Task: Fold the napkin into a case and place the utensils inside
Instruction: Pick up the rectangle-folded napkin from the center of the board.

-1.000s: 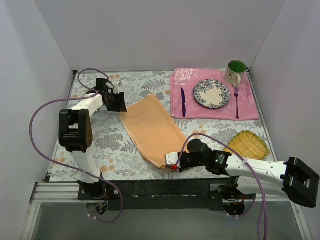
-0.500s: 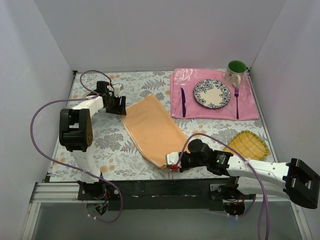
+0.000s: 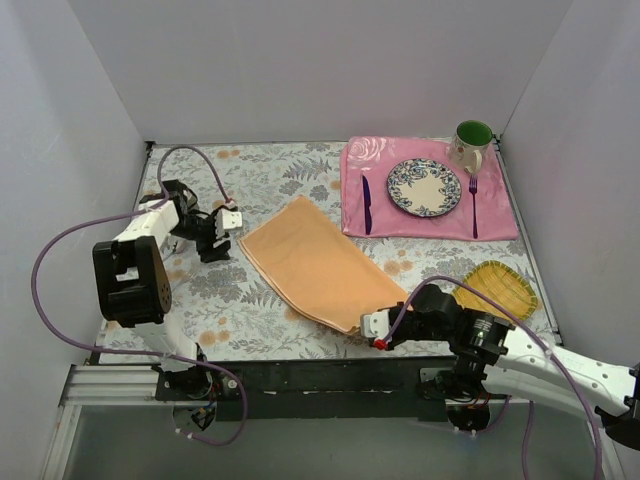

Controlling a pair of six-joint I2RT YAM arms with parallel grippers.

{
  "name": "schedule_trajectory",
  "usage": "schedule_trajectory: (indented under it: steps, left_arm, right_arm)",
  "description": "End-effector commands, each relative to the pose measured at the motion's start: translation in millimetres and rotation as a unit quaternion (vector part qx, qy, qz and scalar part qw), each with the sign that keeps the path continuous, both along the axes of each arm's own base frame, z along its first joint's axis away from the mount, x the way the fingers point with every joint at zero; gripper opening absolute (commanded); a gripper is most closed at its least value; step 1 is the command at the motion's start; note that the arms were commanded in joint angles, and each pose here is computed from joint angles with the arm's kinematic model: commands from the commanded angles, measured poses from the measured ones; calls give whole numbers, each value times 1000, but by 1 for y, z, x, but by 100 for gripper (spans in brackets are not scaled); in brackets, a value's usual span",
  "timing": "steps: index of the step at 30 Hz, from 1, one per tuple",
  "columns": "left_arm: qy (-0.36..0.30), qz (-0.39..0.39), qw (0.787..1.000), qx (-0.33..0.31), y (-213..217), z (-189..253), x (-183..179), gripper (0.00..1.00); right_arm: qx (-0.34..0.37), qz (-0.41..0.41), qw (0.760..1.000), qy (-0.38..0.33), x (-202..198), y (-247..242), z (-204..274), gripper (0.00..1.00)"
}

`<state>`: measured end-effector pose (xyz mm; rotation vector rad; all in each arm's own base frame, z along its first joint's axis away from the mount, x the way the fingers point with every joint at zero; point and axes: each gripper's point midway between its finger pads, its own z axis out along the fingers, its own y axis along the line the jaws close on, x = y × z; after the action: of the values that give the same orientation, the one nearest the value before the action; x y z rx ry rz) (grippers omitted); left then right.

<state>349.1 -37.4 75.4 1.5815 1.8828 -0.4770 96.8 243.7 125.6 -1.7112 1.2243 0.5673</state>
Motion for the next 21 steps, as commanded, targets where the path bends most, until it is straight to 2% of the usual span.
schedule_trajectory:
  steps: [1, 6, 8, 12, 15, 21]
  left_arm:
    - [-110, -181, 977, 8, -23, 4, -10, 61]
    - [-163, -241, 956, 21, -34, -5, -5, 46]
    - [-179, -266, 947, 27, -40, -10, -3, 44]
    - [-155, -303, 940, 39, -48, -21, -6, 39]
    - [-155, -319, 934, 36, -59, -24, -3, 39]
    - [-108, -360, 924, 63, -57, -49, -16, 38]
  right_arm:
    - [-39, -7, 999, -36, 3, -25, -9, 1]
    - [-44, -26, 998, -23, 6, -27, -8, 1]
    - [-40, -32, 999, -16, 7, -25, -6, 1]
    - [-40, -33, 999, -6, 6, -21, -6, 1]
    - [-40, -35, 999, -9, 8, -22, -5, 1]
    - [-37, -35, 999, -16, 10, -21, -2, 1]
